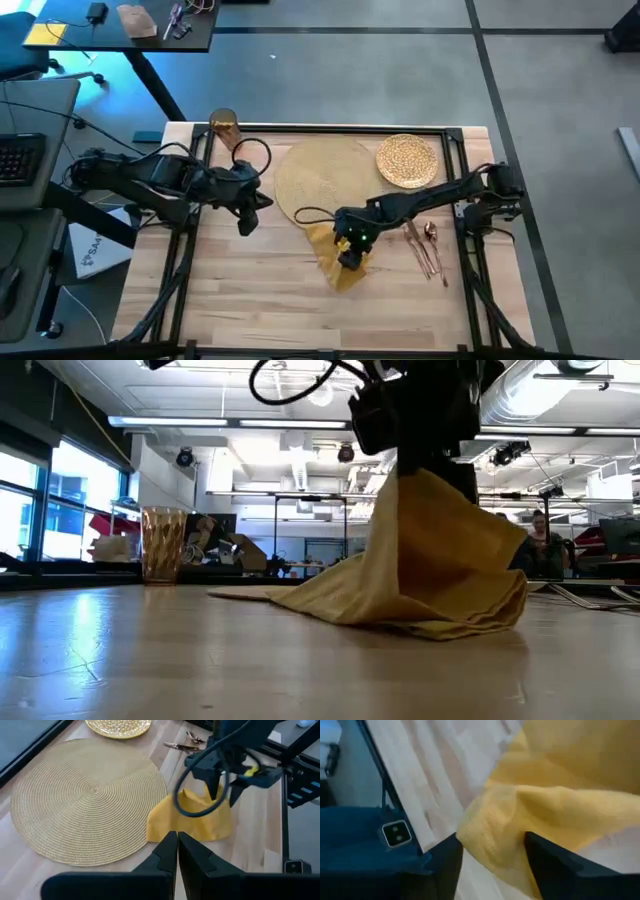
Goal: Set table place
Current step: Fold the yellow table napkin
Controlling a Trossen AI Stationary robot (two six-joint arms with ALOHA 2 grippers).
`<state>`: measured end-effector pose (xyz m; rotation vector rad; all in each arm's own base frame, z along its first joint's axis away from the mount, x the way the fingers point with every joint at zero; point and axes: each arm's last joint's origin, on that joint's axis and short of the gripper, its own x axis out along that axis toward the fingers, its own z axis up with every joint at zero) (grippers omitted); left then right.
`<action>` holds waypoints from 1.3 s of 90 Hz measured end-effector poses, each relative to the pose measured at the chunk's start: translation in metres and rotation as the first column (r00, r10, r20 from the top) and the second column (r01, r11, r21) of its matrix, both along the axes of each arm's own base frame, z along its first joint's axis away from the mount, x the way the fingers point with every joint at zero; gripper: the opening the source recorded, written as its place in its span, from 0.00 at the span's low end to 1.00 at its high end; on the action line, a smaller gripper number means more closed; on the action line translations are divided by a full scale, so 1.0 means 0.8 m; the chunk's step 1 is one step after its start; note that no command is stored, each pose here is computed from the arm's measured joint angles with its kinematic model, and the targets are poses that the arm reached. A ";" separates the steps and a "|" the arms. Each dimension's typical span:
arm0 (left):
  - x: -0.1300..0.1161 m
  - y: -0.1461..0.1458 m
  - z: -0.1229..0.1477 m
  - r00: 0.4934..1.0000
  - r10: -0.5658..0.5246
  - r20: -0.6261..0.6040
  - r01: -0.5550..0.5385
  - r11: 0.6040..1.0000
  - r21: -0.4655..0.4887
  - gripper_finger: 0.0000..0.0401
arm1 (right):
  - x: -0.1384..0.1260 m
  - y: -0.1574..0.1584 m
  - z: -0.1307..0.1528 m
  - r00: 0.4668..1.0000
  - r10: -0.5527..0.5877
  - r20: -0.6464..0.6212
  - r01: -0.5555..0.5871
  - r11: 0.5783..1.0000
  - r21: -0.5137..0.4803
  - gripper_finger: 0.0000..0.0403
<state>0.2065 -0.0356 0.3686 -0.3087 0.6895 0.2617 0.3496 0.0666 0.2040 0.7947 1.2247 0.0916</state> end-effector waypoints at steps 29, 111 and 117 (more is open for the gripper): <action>-0.001 0.000 -0.001 1.000 0.001 -0.010 -0.001 1.000 0.000 0.00 | -0.004 0.010 0.036 0.965 0.261 0.013 -0.257 0.958 -0.131 0.56; -0.001 -0.001 -0.001 1.000 0.024 -0.006 -0.024 0.998 -0.052 0.00 | -0.049 0.036 -0.031 0.710 0.673 -0.209 -0.644 0.498 -0.581 0.44; -0.001 0.000 -0.001 0.999 0.032 -0.006 -0.032 0.998 -0.060 0.00 | -0.045 0.043 -0.029 0.708 0.685 -0.170 -0.624 0.494 -0.605 0.41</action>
